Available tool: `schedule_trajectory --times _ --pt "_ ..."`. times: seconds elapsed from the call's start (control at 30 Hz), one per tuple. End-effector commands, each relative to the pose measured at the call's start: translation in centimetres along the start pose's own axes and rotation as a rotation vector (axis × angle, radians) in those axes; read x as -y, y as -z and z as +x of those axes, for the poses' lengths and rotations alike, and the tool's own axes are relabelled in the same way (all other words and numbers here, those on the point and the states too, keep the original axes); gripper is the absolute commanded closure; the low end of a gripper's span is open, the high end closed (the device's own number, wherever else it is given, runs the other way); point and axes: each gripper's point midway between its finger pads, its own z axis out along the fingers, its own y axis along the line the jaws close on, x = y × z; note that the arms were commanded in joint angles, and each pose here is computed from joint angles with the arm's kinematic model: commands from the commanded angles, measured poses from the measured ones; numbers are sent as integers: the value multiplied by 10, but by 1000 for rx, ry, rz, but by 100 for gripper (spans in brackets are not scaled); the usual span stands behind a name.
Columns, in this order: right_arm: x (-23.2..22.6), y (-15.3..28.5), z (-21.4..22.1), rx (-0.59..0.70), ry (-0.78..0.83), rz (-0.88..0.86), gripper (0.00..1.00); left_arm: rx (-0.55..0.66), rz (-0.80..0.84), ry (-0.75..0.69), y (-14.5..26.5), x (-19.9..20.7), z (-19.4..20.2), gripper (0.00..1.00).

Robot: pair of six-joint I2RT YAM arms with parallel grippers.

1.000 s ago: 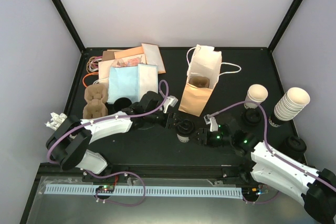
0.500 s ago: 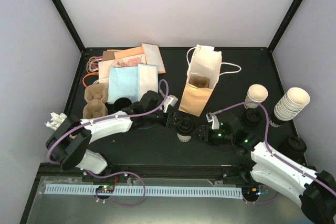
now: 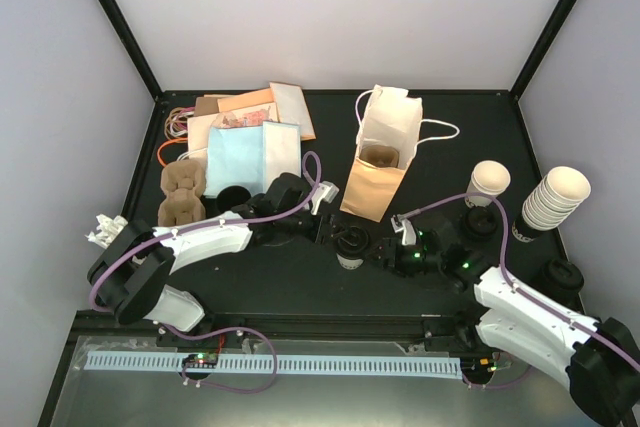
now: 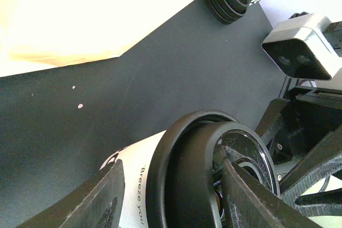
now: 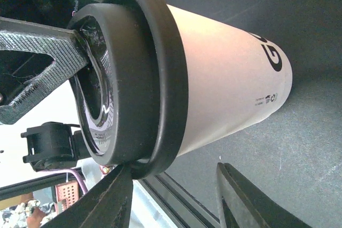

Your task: Pack the takeout coffee

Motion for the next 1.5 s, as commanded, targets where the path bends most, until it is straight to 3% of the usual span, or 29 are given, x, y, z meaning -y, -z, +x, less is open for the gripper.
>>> schedule_trajectory --times 0.0,1.03,1.3,1.47 --pt "41 -2 15 -43 -63 145 55 -91 -88 36 -4 -23 29 49" --pt "133 -1 62 -167 -201 449 60 -117 -104 37 -8 -31 39 49" --pt "118 0 52 -149 -174 426 65 -116 -104 41 -8 -31 39 49" --pt "76 0 33 -116 -119 296 60 -115 -100 35 -8 -30 36 49"
